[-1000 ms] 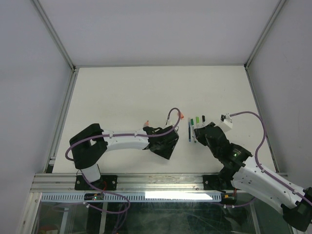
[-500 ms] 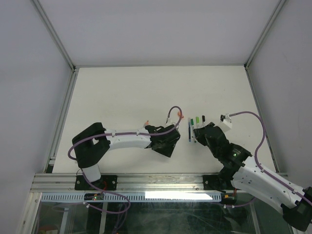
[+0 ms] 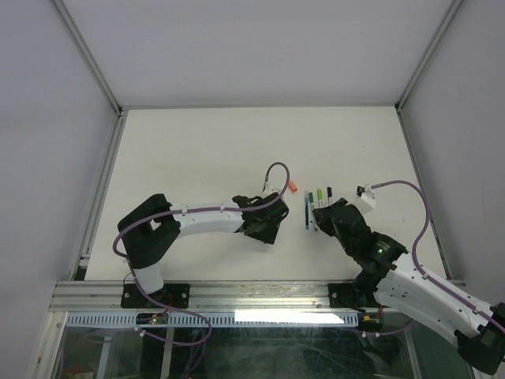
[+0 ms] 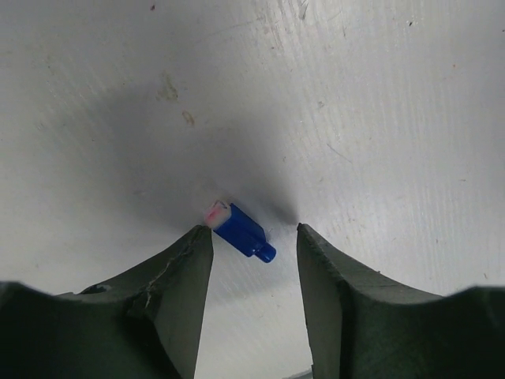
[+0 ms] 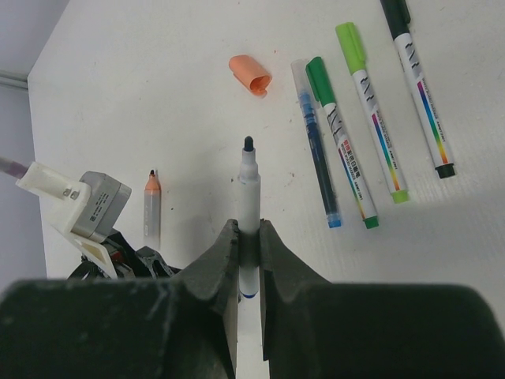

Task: Insert the pens into the pen caps
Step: Insert the pen cap onto the pen.

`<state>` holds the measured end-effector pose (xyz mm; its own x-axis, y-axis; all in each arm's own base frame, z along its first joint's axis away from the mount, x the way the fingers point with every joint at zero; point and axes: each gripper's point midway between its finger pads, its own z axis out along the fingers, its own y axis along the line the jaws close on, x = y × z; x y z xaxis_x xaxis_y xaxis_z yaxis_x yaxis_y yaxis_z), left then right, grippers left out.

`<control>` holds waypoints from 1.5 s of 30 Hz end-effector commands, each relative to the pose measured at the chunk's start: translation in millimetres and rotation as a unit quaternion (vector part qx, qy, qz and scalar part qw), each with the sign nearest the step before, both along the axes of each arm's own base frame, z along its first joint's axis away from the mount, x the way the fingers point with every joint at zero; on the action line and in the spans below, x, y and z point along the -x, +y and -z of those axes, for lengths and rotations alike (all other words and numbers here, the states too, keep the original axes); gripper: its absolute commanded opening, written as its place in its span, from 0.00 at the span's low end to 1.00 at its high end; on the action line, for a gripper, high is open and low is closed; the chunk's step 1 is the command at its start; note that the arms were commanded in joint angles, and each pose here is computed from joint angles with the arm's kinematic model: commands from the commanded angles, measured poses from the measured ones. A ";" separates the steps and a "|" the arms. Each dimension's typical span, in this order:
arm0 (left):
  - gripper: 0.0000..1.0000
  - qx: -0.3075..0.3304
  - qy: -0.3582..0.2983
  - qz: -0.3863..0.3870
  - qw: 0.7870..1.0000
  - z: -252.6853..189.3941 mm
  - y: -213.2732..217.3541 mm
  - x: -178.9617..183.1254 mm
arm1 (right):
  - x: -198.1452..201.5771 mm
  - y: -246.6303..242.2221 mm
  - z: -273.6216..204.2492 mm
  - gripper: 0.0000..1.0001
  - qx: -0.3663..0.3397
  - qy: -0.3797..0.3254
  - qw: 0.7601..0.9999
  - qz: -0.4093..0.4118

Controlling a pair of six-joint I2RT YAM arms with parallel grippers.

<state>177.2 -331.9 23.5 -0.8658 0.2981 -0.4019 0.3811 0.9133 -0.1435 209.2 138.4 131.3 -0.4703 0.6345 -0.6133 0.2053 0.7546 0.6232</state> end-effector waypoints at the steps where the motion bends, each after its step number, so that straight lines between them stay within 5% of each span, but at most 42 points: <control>1: 0.46 -0.022 0.009 -0.009 1.000 20.9 3.8 -3.7 | -4.2 1.9 -8.2 0.11 -0.018 -0.011 1.000 0.009; 16: 0.20 -0.083 -0.007 -0.005 0.996 31.2 20.3 -11.8 | -4.4 1.2 -10.9 0.12 -0.018 -0.012 1.000 0.011; 24: 0.29 -0.128 -0.006 0.017 0.992 33.7 33.5 -11.9 | -7.5 2.6 -16.1 0.12 -0.012 -0.016 1.000 0.009; 37: 0.31 -0.175 0.018 0.036 0.984 29.8 50.1 2.4 | -7.9 8.8 -14.8 0.12 -0.019 -0.012 1.000 0.000; 45: 0.18 -0.171 0.015 0.042 0.984 28.1 41.4 0.9 | -9.2 7.4 -20.4 0.13 -0.016 -0.019 1.000 0.002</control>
